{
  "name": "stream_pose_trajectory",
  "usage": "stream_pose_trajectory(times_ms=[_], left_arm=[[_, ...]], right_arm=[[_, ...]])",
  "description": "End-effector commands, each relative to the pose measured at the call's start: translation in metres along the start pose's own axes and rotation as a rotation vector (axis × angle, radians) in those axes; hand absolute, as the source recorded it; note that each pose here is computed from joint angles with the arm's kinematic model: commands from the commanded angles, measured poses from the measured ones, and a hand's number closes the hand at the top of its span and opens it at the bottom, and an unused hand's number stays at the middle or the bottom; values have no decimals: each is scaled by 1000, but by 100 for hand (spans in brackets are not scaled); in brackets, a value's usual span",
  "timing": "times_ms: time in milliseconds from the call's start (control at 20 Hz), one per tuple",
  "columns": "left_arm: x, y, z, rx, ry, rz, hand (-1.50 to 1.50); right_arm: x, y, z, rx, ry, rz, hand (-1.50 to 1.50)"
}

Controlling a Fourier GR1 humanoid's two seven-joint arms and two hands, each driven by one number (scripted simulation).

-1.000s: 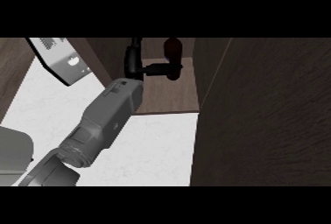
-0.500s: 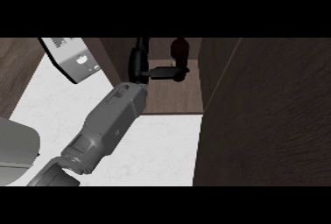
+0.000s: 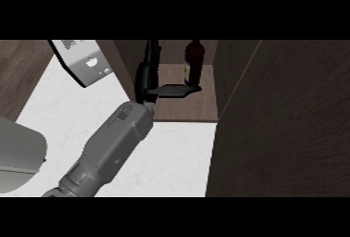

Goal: Pick up the wine, place it into the cabinet and close the cabinet

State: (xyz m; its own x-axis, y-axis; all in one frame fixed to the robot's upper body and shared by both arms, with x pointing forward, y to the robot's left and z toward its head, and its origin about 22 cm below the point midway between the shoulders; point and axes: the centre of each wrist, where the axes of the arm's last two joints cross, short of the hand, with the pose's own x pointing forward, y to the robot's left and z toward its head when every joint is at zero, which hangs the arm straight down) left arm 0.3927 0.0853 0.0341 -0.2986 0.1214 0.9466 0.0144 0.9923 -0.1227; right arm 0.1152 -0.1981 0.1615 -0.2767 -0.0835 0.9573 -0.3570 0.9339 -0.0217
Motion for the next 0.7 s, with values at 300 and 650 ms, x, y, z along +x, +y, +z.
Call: stream_pose_trajectory(times_ms=[300,650], left_arm=[[13,24,68,-31,11,91,-150],[36,6,130,-48,-8,128,-150]], right_arm=[[35,5,25,-10,-78,-4,-150],[41,-2,13,19,-85,26,-150]])
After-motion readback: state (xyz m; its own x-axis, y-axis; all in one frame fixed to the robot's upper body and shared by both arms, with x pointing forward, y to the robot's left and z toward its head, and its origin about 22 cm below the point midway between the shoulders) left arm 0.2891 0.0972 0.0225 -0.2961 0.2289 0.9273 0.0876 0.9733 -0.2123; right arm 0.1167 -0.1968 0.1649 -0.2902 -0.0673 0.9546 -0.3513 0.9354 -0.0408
